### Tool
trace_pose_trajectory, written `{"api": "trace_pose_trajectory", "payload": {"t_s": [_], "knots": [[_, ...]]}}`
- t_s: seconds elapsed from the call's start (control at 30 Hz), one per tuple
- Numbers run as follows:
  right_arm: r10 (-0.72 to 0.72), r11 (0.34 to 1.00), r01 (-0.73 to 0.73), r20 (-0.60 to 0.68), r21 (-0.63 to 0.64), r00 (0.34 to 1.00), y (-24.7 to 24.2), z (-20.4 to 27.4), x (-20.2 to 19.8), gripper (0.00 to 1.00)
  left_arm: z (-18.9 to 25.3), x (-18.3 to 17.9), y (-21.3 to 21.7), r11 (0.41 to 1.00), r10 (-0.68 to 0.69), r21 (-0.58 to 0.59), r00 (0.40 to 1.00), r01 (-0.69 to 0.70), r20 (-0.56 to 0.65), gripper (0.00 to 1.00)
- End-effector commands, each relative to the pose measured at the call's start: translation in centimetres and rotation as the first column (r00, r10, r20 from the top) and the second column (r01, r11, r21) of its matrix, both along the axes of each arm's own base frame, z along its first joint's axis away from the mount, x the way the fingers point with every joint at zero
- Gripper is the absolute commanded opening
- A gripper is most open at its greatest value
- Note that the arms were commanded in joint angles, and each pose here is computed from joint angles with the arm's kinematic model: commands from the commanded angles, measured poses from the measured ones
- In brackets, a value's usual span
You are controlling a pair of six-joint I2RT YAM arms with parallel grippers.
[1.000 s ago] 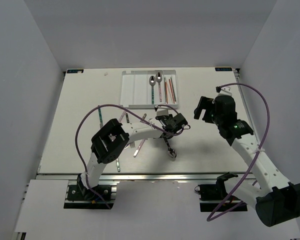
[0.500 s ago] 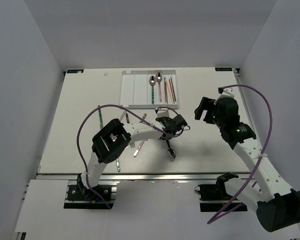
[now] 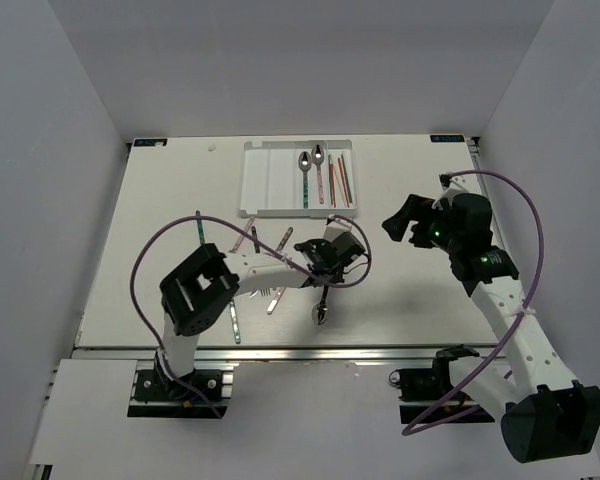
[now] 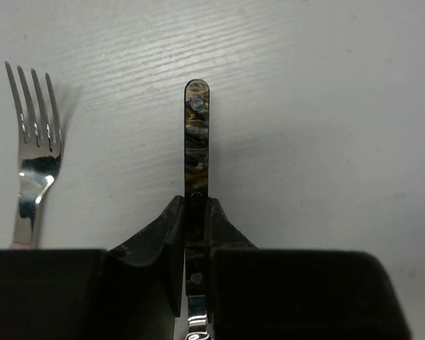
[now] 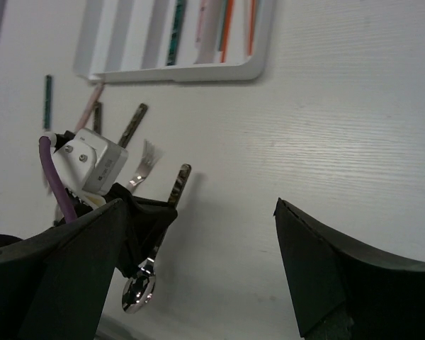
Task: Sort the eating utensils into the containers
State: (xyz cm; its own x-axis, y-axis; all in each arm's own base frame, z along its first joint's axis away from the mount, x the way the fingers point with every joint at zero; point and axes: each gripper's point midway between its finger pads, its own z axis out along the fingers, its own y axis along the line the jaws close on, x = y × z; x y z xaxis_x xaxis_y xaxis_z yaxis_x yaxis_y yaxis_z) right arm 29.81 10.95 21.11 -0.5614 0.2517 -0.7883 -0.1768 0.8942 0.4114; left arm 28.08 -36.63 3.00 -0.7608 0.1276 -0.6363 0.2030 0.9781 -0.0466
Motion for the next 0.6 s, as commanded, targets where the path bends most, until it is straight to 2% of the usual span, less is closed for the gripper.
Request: {"api": "trace_pose_trajectory", "payload": {"t_s": [0.0, 0.1, 0.17, 0.37, 0.43, 0.57], "knots": [[0.199, 0.967, -0.208, 0.076, 0.148, 0.977, 3.9, 2.5, -1.3, 0.89, 9.2, 0.2, -2.9, 0.954, -0.263, -0.072, 0.93, 0.289, 0.257, 0.0], [0.279, 0.924, -0.293, 0.091, 0.247, 0.956, 5.8, 2.5, -2.2, 0.88, 12.7, -1.2, -3.9, 0.895, -0.337, -0.167, 0.873, 0.413, 0.352, 0.0], [0.286, 0.919, -0.29, 0.054, 0.267, 0.957, 6.1, 1.7, -2.2, 0.88, 15.5, -1.7, -4.5, 0.854, -0.343, -0.23, 0.838, 0.466, 0.424, 0.0], [0.405, 0.846, -0.386, 0.028, 0.369, 0.914, 8.0, 0.9, -3.8, 0.87, 17.0, -2.6, -4.7, 0.816, -0.366, -0.253, 0.804, 0.52, 0.469, 0.0], [0.435, 0.81, -0.428, 0.077, 0.401, 0.897, 8.6, 1.9, -4.2, 0.85, 17.6, -2.7, -4.5, 0.806, -0.362, -0.262, 0.792, 0.531, 0.492, 0.0], [0.437, 0.806, -0.429, 0.079, 0.408, 0.896, 8.9, 1.7, -4.3, 0.83, 18.9, -3.3, -5.0, 0.771, -0.374, -0.287, 0.768, 0.569, 0.52, 0.0]]}}
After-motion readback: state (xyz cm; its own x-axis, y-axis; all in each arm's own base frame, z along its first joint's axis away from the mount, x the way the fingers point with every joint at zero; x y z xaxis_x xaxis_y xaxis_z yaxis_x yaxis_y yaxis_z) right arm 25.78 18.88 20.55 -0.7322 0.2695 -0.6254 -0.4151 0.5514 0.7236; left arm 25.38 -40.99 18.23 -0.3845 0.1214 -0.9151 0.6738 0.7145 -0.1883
